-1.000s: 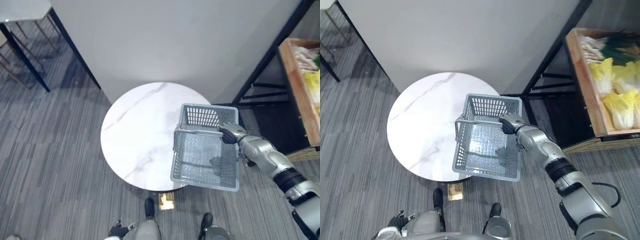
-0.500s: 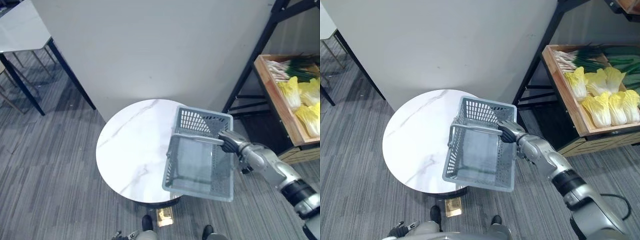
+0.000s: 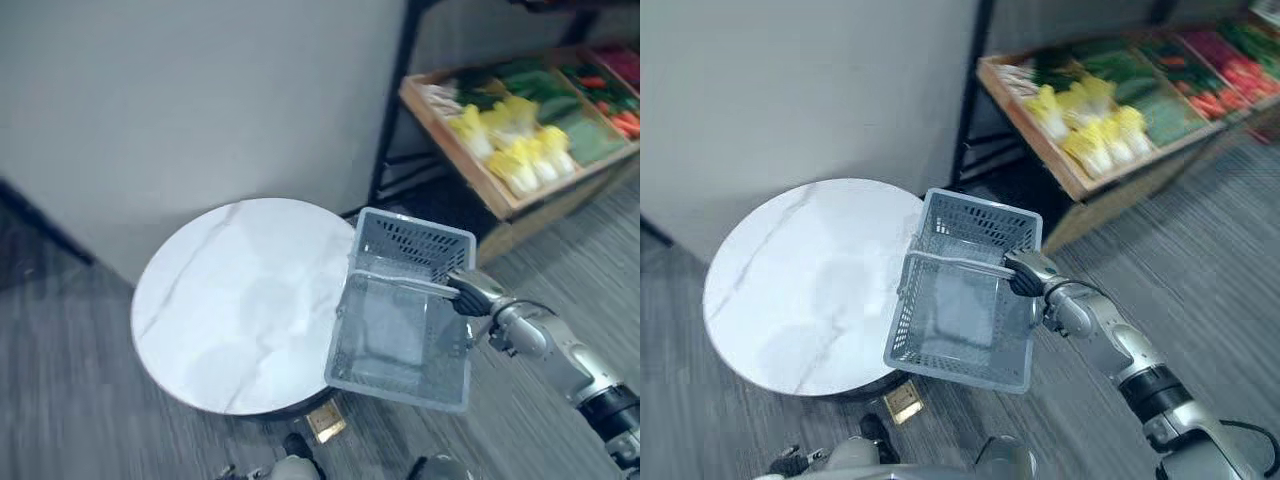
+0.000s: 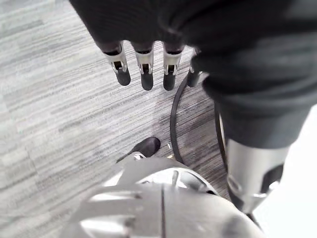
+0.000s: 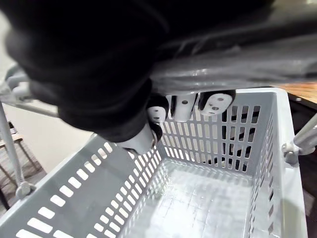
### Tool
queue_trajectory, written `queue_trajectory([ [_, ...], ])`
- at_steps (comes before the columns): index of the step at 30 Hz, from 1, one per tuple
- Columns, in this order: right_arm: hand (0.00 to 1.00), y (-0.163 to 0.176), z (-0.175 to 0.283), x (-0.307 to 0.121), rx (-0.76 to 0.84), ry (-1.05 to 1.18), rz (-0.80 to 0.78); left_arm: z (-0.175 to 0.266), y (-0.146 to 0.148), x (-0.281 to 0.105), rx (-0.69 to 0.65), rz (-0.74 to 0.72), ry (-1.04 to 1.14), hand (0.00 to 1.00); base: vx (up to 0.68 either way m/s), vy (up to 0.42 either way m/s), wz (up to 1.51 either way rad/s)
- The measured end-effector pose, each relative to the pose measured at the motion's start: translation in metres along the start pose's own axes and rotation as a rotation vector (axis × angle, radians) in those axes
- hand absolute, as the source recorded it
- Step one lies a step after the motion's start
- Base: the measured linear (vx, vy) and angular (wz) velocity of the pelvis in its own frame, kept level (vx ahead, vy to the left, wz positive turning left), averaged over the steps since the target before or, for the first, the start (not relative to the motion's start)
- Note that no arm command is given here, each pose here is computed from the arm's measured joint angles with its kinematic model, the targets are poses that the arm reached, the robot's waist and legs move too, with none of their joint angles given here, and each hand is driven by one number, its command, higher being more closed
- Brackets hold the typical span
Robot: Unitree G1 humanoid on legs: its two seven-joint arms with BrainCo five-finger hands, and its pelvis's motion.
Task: Pick vegetable in the basket
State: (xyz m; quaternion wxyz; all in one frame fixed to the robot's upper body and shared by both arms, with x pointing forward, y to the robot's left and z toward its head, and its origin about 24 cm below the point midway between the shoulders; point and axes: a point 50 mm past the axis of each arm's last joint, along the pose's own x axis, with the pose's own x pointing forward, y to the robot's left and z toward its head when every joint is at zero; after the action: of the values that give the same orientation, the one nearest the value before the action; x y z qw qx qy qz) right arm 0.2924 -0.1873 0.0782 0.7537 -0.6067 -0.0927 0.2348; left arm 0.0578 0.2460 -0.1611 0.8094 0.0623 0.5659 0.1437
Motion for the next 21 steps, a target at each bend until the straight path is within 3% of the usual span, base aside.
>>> queue_trajectory([
  [7, 1.00, -0.001, -0.004, 0.005, -0.051, 0.032, 0.008, 0.003, -0.004, 0.001, -0.008, -0.001, -0.005, 0.00, -0.12, -0.231, -1.31],
  [15, 1.00, 0.014, -0.015, -0.010, -0.021, 0.103, -0.008, 0.015, -0.023, 0.001, -0.007, -0.044, -0.045, 0.00, -0.07, -0.220, -0.60],
  [21, 1.00, 0.030, -0.024, -0.014, -0.001, 0.140, 0.054, 0.004, -0.033, -0.004, -0.035, -0.057, -0.051, 0.00, -0.06, 0.046, -1.08],
])
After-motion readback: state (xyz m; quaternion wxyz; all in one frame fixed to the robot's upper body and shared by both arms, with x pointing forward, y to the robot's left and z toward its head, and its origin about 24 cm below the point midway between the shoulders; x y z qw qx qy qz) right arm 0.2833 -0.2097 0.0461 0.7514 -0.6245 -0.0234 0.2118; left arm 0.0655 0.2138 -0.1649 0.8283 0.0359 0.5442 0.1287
